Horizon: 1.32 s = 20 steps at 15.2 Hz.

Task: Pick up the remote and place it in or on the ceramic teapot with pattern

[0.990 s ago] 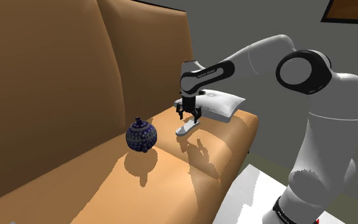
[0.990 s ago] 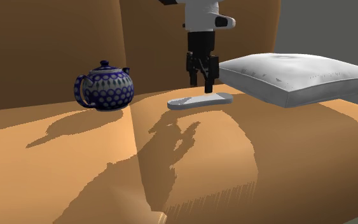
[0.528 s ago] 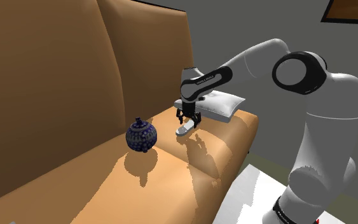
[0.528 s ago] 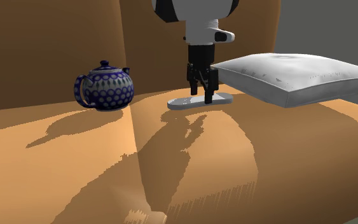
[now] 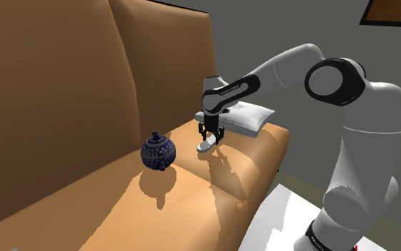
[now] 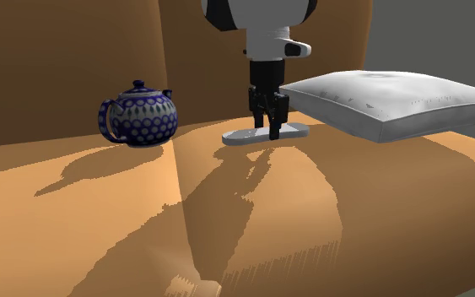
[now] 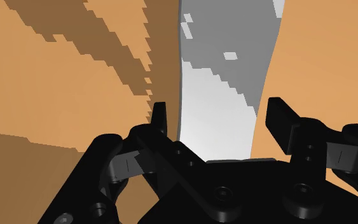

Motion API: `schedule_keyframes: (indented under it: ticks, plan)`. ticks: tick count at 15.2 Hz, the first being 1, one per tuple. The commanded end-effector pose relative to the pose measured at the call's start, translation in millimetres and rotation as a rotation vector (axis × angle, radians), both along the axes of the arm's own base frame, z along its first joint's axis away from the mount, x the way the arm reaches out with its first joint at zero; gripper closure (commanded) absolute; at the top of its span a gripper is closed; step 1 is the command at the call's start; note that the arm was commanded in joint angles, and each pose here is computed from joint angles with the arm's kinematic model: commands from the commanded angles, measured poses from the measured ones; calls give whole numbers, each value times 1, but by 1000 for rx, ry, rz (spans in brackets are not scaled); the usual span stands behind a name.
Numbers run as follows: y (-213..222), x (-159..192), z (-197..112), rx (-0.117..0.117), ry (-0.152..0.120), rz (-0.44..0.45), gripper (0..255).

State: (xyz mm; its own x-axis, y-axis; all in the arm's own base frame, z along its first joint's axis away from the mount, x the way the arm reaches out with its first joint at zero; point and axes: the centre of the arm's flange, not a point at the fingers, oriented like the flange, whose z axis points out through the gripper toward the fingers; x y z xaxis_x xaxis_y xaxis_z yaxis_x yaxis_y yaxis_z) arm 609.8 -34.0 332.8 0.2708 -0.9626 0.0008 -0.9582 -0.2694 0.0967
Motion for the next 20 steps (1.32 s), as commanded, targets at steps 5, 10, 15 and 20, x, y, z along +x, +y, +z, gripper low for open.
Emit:
schedule_keyframes:
  ticks: [5,10,15,20]
  plan:
    - [0,0,0,0,0,0,255]
    - [0,0,11,0,0,0,255]
    - [0,0,37,0,0,0,255]
    - [0,0,63,0,0,0,255]
